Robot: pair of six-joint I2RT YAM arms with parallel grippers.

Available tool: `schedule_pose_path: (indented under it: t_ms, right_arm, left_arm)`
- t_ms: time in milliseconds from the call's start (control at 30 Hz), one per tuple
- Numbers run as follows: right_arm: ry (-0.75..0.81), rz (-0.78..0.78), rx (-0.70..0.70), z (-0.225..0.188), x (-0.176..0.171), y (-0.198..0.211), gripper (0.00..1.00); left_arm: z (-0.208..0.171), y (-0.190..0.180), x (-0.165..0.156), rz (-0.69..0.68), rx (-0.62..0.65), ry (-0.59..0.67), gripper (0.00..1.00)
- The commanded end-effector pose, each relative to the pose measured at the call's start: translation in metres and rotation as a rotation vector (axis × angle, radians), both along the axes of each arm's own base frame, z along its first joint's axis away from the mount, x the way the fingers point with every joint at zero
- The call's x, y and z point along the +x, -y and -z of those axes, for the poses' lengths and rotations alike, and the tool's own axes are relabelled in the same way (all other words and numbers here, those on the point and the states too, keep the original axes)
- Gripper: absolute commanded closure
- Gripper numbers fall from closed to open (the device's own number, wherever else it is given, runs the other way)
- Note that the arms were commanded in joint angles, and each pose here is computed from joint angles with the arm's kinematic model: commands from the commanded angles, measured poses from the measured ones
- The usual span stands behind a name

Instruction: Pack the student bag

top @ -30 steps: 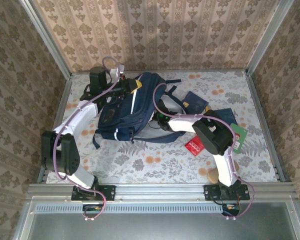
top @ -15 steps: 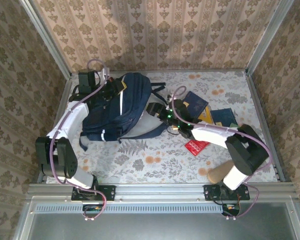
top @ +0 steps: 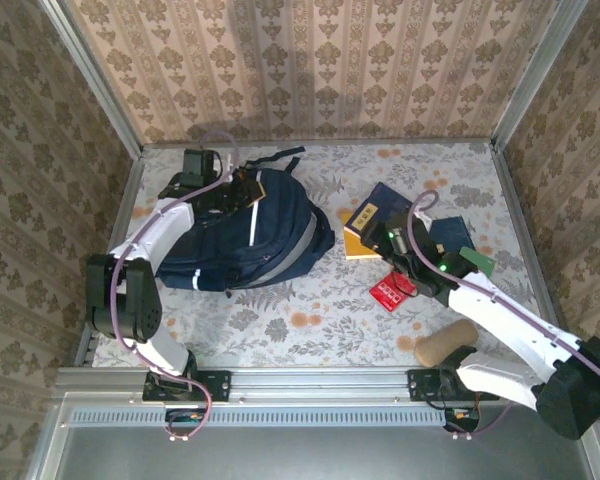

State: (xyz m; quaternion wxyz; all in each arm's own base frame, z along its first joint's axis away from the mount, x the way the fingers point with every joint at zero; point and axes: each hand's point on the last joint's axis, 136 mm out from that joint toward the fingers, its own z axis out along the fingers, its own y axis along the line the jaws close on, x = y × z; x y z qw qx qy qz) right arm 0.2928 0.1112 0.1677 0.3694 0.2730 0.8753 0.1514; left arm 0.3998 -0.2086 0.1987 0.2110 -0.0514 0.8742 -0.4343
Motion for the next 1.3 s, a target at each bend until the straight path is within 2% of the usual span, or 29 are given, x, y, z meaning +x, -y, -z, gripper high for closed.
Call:
schedule_pose_path:
  t_ms: [0,200,333,500,833,1100,1267]
  right_arm:
    - [-0.304,0.258,-0.26,0.046,-0.069,0.084,0.13]
    - [-0.589,0.423,-0.272,0.087,-0.123,0.122,0.04]
    - [-0.708,0.48,-0.318,0.093,-0.141,0.135,0.0]
    - [-0.82,0.526,-0.296,0.115,-0.154,0.138,0.0]
    - [-0.875,0.561,-0.168,0.125,-0.152,0.124,0.0]
    - [-0.839,0.577,-0.028,0.136,-0.153,0.099,0.03]
    - [-0.843,0.527,0.056,0.163,-0.145,0.08,0.06]
  left_arm:
    - [-0.011,0.009,0.001,0.043,-0.018,0.038,1.0]
    - [-0.014,0.012,-0.001,0.052,-0.037,0.043,1.0]
    - [-0.013,0.011,-0.002,0.051,-0.031,0.044,1.0]
    - [-0.015,0.011,-0.001,0.052,-0.044,0.04,1.0]
    - [-0.017,0.005,0.002,0.032,-0.061,0.037,1.0]
    - [-0.021,-0.001,0.007,0.011,-0.09,0.038,1.0]
    - [-0.022,-0.005,0.01,0.0,-0.108,0.034,1.0]
